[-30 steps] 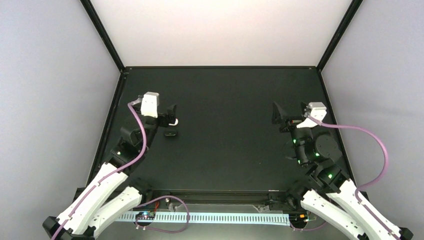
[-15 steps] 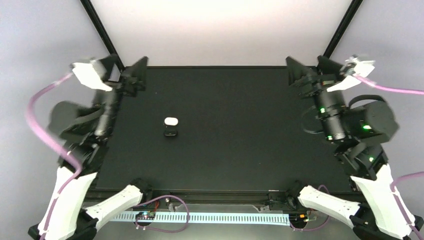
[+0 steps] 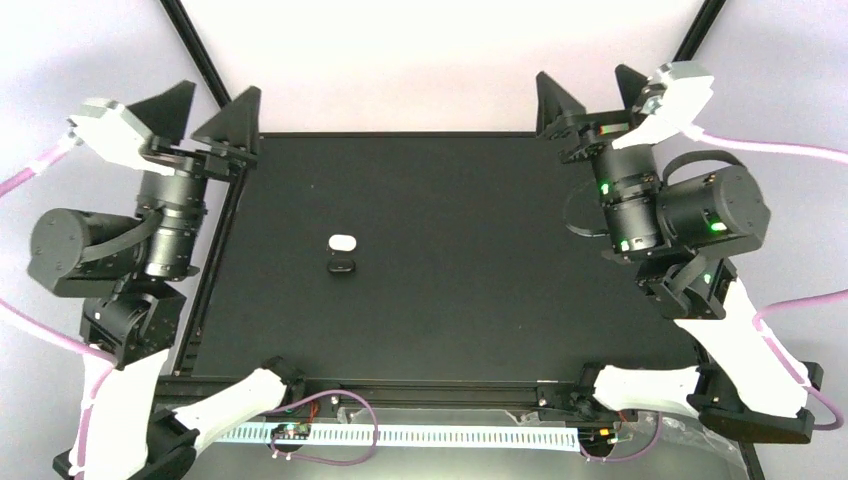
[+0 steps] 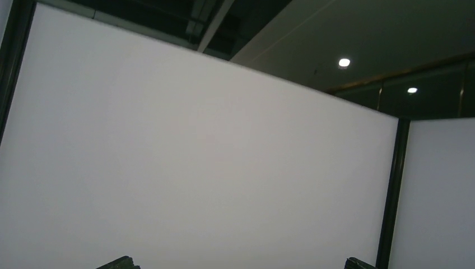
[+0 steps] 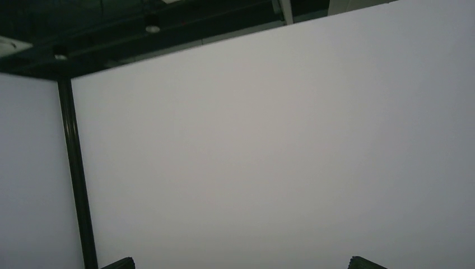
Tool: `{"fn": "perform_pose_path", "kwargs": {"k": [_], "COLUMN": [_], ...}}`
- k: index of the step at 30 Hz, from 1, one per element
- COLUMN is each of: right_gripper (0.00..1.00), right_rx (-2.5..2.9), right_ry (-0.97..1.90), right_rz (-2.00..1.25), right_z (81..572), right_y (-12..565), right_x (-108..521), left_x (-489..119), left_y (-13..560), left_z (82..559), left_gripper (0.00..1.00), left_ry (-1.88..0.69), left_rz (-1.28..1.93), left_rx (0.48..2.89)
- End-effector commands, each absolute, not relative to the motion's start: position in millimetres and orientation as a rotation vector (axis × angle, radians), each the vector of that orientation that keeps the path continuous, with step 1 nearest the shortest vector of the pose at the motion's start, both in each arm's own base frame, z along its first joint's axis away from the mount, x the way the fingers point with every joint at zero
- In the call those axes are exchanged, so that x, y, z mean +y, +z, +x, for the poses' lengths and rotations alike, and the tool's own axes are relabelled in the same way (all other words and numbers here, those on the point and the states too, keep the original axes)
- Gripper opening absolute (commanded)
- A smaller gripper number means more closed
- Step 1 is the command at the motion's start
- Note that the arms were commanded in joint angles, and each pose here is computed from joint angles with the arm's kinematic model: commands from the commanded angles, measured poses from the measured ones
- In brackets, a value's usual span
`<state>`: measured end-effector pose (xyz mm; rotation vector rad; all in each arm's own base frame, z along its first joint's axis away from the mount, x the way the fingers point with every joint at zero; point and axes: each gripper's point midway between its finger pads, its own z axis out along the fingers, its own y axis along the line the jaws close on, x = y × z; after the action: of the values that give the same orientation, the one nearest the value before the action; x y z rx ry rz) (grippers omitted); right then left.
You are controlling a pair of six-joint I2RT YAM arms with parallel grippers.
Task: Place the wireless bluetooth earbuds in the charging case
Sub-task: Reset both arms
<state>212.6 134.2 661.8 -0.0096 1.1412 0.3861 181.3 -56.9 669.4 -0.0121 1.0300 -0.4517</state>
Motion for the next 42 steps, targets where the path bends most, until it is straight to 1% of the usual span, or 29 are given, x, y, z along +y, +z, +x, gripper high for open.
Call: {"fn": "perform_pose_path", "kwargs": {"k": [1, 5, 11, 17, 20, 27, 32, 35, 42], "right_gripper": [1.00, 1.00, 1.00, 1.00, 1.00, 1.00, 1.00, 1.00, 1.00], "right_rx": [1.101, 1.109, 1.169, 1.229, 1.248, 1.233, 1.262, 1.244, 1.201], "right_ry": [0.337, 0.366, 0.308, 0.248, 0.206, 0.211, 0.128, 0.102, 0.144], "right_rz": [0.034, 0.001, 0.024, -0.003, 0.011, -0.005, 0.023, 0.019, -0.010], "right_z": [198.1, 191.5, 188.4, 192.2, 197.0, 207.7, 224.9, 226.4, 221.7], "right_y": [659.2, 638.2, 608.5, 574.1, 564.7, 556.3, 539.5, 532.8, 536.4], "right_x": [102.5, 99.8, 78.2, 76.8, 76.3, 98.2, 110.9, 112.8, 117.0], "left_x": [-52.2, -54.3, -57.2, -60.4, -63.3, -75.3, -79.9, -79.2, -75.8], "left_y": [634.8, 601.5, 566.0, 530.0, 521.6, 512.6, 504.7, 500.7, 495.6], "left_z": [194.4, 210.4, 217.3, 228.6, 234.2, 248.9, 255.3, 256.8, 257.1], "left_gripper": [0.99, 0.99, 0.99, 0.99, 0.99, 0.99, 0.99, 0.99, 0.99], "left_ry": [-0.385, -0.356, -0.337, -0.312, -0.302, -0.310, -0.305, -0.299, -0.281], "left_rz": [-0.044, -0.068, -0.057, -0.059, -0.055, -0.036, -0.026, -0.033, -0.045], "left_rx": [1.112, 1.185, 1.258, 1.349, 1.374, 1.412, 1.434, 1.439, 1.436]}}
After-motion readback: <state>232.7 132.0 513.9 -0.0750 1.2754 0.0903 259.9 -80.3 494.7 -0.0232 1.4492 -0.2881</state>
